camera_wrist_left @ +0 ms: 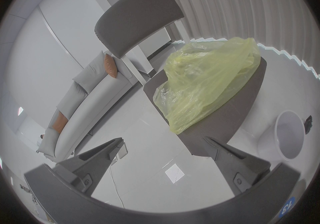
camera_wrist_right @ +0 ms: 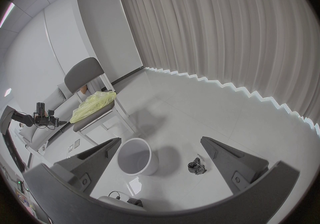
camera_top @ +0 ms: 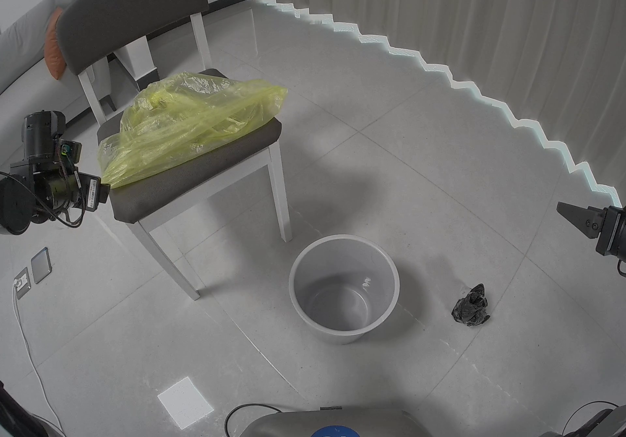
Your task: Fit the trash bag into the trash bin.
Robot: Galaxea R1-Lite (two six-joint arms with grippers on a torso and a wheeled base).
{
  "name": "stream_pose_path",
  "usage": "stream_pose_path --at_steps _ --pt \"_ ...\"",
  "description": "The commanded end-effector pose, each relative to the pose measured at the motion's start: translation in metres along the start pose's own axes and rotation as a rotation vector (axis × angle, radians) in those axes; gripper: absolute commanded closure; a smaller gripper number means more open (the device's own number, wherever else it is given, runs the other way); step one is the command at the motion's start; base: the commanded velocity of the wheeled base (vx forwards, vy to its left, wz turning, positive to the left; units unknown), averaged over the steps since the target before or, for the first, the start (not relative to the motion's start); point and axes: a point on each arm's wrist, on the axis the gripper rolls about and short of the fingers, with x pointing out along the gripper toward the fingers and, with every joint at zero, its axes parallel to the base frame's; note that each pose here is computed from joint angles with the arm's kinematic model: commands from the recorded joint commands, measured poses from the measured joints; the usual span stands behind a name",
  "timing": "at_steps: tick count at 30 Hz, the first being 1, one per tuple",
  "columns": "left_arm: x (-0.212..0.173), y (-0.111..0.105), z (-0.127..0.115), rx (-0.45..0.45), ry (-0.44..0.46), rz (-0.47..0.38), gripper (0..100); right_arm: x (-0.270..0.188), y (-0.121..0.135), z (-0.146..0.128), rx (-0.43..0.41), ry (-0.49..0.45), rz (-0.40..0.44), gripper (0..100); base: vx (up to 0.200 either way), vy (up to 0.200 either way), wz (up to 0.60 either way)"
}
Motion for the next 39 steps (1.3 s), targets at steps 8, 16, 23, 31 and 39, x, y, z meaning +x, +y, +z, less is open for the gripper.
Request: stream_pose_path --at_steps 8,16,23,31,39 --pt "0.044 -0.015 0.005 0.011 -0.049 0.003 0 -0.001 0.0 0.0 -0.001 -0.002 -0.001 0 0.0 0.0 0.0" --pt "0.051 -0.028 0.017 0.022 -0.086 -0.017 0 0.002 -0.003 0.0 0.004 0.004 -0.017 0 0.0 0.0 0.0" --pt "0.059 -0.028 0.018 0.021 -0.084 -0.012 0 0.001 -0.004 0.0 0.003 -0.015 -0.019 0 0.0 0.0 0.0" --pt "0.072 -0.023 0.025 0.009 -0.096 0.01 0 0.001 -0.005 0.0 0.005 -0.017 -0.026 0 0.0 0.0 0.0" --pt "0.083 -0.011 0.022 -0.008 -0.084 0.039 0 0.002 -0.005 -0.001 0.005 -0.014 -0.013 0 0.0 0.0 0.0"
